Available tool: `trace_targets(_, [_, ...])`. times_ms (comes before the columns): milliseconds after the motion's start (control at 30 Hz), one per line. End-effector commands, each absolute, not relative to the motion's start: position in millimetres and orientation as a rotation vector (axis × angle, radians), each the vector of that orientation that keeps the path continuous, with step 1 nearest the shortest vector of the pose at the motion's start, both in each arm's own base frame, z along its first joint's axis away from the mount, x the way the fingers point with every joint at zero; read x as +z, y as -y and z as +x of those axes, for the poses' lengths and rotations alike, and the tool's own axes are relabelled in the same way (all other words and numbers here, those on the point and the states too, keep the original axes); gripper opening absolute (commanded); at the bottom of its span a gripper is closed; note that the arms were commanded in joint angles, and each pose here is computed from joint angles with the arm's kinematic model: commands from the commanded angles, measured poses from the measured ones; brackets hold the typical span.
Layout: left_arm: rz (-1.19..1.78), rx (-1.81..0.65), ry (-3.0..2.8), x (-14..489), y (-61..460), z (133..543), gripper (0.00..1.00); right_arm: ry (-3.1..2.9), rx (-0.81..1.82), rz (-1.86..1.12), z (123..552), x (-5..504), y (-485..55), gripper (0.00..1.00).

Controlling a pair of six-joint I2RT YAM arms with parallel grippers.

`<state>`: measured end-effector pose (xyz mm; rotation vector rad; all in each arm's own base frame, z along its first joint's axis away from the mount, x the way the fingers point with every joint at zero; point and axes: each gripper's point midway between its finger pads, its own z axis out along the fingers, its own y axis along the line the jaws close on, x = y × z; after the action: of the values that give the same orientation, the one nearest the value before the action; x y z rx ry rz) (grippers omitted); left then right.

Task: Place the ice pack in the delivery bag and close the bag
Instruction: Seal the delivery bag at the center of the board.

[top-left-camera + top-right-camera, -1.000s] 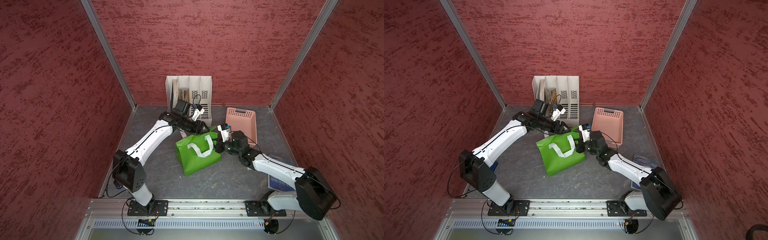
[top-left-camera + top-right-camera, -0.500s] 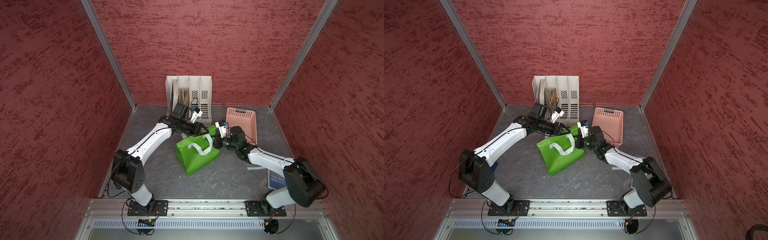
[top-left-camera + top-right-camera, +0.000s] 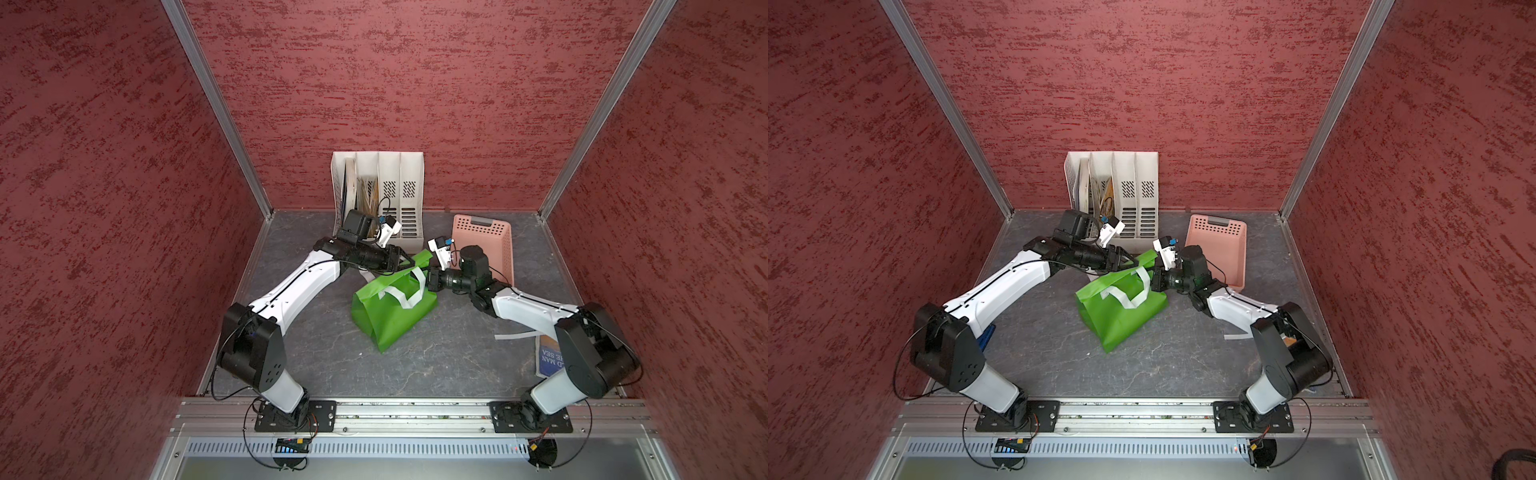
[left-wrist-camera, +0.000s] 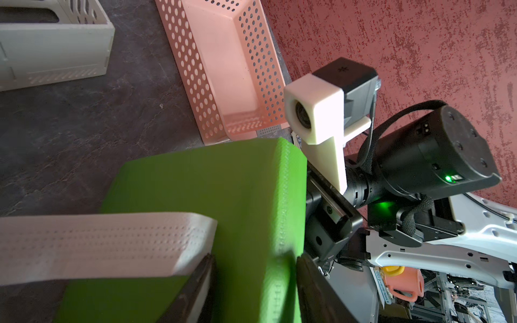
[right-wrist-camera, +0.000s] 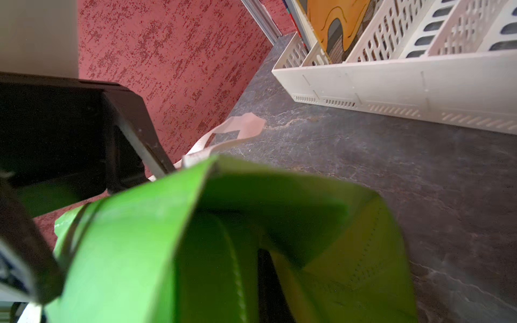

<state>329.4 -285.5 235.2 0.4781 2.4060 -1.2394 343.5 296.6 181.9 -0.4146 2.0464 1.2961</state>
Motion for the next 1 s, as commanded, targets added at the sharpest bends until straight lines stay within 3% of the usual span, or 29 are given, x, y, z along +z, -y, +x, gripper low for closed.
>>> trace_targets(0, [0.502,-1.273,-2.401,238,287,321,0.44,-1.996,1.343,-0.449,349,200,-302,0.0])
trace_targets(200, [0.496,-1.222,-2.437,231,284,325,0.37,-2.011,1.305,-0.483,346,201,-300,0.09])
trace_targets(533, [0.481,-1.106,-2.471,230,276,332,0.34,-2.087,1.244,-0.447,335,196,-287,0.5])
trace_targets(967, [0.461,-1.077,-2.485,231,277,334,0.35,-2.03,1.258,-0.382,286,237,-267,0.63])
